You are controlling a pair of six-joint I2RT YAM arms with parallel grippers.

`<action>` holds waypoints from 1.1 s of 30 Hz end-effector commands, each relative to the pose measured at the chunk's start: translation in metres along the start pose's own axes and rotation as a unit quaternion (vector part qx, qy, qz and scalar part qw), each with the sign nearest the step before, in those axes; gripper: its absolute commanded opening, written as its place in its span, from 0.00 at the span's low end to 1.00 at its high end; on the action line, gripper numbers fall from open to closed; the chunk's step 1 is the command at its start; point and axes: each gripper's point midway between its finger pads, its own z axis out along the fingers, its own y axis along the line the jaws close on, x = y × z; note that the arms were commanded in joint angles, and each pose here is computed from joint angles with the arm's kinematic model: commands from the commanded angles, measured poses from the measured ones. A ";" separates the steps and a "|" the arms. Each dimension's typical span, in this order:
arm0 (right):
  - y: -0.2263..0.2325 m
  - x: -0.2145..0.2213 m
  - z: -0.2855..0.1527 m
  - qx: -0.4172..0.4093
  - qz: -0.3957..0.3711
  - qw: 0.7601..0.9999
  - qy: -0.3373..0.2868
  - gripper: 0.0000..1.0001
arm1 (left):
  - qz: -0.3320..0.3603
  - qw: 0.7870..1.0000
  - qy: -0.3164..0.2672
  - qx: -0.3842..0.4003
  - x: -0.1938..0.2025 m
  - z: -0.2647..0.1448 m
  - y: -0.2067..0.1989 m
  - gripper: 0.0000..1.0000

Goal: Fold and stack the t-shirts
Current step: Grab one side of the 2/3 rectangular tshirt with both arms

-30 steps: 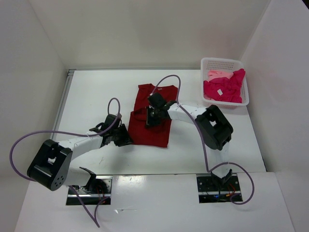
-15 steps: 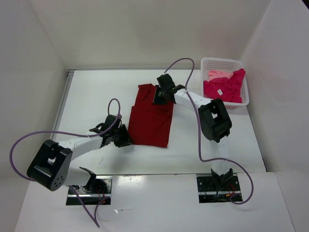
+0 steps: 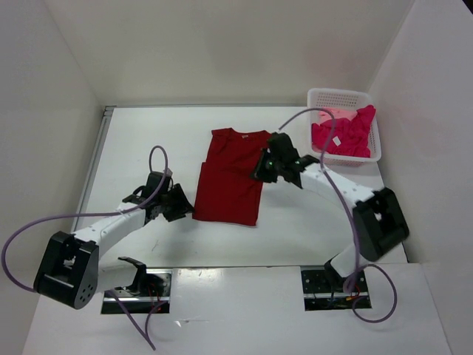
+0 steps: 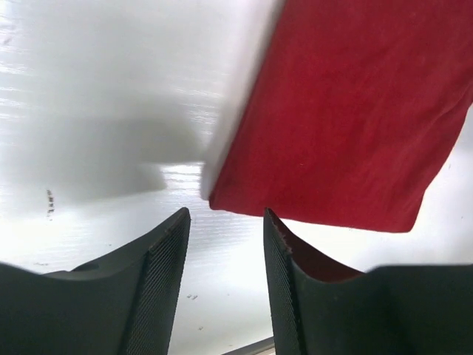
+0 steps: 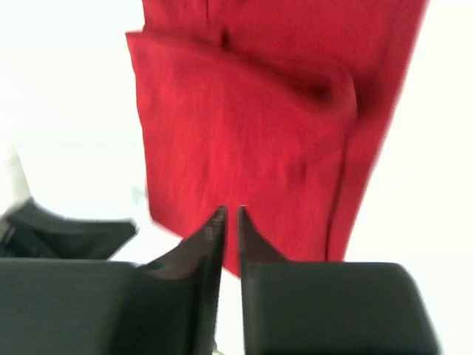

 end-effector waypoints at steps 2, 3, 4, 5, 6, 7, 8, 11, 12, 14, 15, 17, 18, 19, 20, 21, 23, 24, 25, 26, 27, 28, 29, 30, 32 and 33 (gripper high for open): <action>-0.026 0.058 -0.027 0.000 0.057 0.998 0.031 0.29 | 0.001 0.999 0.032 -0.005 0.013 0.008 0.008 0.55; -0.029 0.066 -0.029 -0.001 0.061 0.998 0.035 0.40 | 0.000 0.999 0.037 -0.002 0.014 0.010 0.008 0.55; -0.031 0.076 -0.031 -0.006 0.065 0.997 0.044 0.45 | -0.004 0.999 0.041 0.005 0.015 0.013 0.005 0.55; -0.041 0.089 -0.033 -0.001 0.072 0.996 0.056 0.47 | -0.004 0.999 0.042 0.005 0.015 0.015 0.005 0.55; -0.041 0.099 -0.035 -0.003 0.077 0.995 0.062 0.50 | -0.006 0.999 0.051 0.003 0.018 0.018 0.006 0.55; -0.043 0.103 -0.036 -0.006 0.082 0.995 0.062 0.52 | -0.006 0.999 0.053 0.003 0.018 0.019 0.007 0.55; -0.049 0.112 -0.036 -0.003 0.085 0.994 0.067 0.53 | -0.007 0.998 0.055 0.006 0.019 0.019 0.006 0.55; -0.048 0.132 -0.032 -0.016 0.087 0.991 0.105 0.57 | -0.007 0.998 0.061 0.008 0.021 0.024 0.006 0.50; -0.050 0.140 -0.028 -0.012 0.083 0.990 0.118 0.58 | -0.005 0.998 0.067 0.008 0.023 0.025 0.007 0.48; -0.043 0.150 -0.022 -0.016 0.068 0.989 0.132 0.59 | -0.004 0.998 0.068 0.009 0.023 0.027 0.007 0.45; -0.039 0.153 -0.020 -0.021 0.073 0.988 0.135 0.59 | -0.004 0.998 0.069 0.008 0.023 0.027 0.007 0.44; -0.039 0.153 -0.015 -0.029 0.079 0.988 0.130 0.59 | -0.004 0.998 0.069 0.008 0.023 0.027 0.007 0.41; -0.040 0.150 -0.013 -0.027 0.080 0.989 0.121 0.58 | -0.004 0.998 0.066 0.010 0.022 0.026 0.006 0.38; -0.036 0.144 -0.012 -0.028 0.079 0.990 0.110 0.57 | -0.003 0.998 0.065 0.011 0.022 0.026 0.006 0.37; -0.034 0.140 -0.011 -0.027 0.074 0.992 0.103 0.54 | -0.003 0.998 0.063 0.013 0.021 0.025 0.004 0.34; -0.037 0.139 -0.010 -0.021 0.071 0.992 0.100 0.51 | -0.002 0.998 0.058 0.014 0.019 0.024 0.004 0.32; -0.038 0.136 -0.004 -0.013 0.066 0.993 0.096 0.47 | -0.001 0.998 0.056 0.014 0.018 0.024 0.004 0.29; -0.042 0.138 -0.001 -0.005 0.064 0.993 0.099 0.43 | -0.001 0.998 0.056 0.014 0.018 0.024 0.004 0.25; -0.045 0.140 0.003 0.001 0.062 0.993 0.101 0.39 | -0.001 0.998 0.053 0.016 0.017 0.023 0.002 0.22; -0.047 0.141 0.005 0.003 0.062 0.993 0.102 0.36 | 0.002 0.998 0.054 0.015 0.018 0.022 0.003 0.20; -0.048 0.142 0.005 0.005 0.063 0.993 0.103 0.30 | 0.004 0.998 0.053 0.016 0.017 0.020 0.002 0.18; -0.048 0.141 0.006 0.007 0.062 0.993 0.101 0.24 | 0.004 0.998 0.053 0.016 0.017 0.019 0.002 0.17; -0.049 0.140 0.005 0.010 0.062 0.993 0.097 0.19 | 0.006 0.998 0.054 0.015 0.018 0.018 0.003 0.14; -0.050 0.138 0.003 0.014 0.062 0.994 0.093 0.14 | 0.009 0.998 0.051 0.018 0.016 0.015 0.001 0.11; -0.050 0.135 -0.004 0.013 0.061 0.994 0.084 0.07 | 0.013 0.998 0.053 0.017 0.018 0.010 0.001 0.06; -0.051 0.136 -0.008 0.016 0.061 0.994 0.086 0.05 | 0.013 0.998 0.054 0.016 0.018 0.006 0.000 0.02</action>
